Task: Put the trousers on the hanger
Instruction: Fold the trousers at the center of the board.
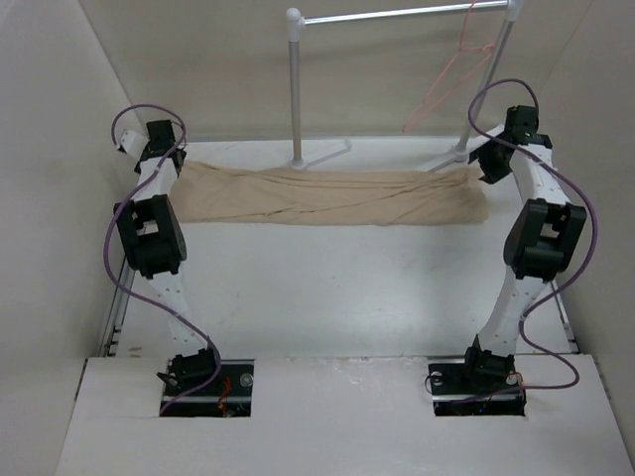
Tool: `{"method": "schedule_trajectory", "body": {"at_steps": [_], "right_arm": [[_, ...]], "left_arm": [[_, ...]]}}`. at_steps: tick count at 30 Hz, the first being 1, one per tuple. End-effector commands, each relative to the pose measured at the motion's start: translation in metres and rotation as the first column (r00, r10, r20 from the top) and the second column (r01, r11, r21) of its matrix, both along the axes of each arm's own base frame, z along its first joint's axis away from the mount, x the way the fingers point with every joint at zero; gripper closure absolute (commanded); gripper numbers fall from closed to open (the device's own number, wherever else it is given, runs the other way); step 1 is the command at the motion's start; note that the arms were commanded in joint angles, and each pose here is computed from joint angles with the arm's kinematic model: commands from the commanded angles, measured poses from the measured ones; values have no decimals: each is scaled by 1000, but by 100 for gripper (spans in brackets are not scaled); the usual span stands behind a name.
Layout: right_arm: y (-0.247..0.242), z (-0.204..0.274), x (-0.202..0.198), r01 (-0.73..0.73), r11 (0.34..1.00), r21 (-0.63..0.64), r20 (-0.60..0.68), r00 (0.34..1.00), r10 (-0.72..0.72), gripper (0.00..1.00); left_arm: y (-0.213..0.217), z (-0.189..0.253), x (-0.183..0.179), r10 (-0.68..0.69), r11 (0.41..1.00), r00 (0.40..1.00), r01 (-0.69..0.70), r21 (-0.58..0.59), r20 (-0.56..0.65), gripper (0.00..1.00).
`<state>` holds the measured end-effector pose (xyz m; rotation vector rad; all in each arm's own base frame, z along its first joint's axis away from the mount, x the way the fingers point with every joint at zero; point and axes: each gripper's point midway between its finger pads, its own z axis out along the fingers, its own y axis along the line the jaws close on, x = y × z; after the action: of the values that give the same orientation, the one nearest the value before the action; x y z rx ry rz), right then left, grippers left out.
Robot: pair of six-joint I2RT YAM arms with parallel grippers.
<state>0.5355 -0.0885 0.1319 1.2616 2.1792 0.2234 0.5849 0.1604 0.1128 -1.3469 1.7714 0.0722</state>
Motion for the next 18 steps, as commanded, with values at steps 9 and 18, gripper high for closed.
{"method": "schedule_trajectory", "body": {"at_steps": [9,18], "right_arm": [[46,51,-68,-26,1000,7,249,968,23,83],[30,8,-92,36,997,74,193,980,-50,42]], "left_arm": [[-29,-25,-131,78,960,997,-71,-270,16,43],[-29,-67,-135,95,930,995,-93,-357,-12,38]]}}
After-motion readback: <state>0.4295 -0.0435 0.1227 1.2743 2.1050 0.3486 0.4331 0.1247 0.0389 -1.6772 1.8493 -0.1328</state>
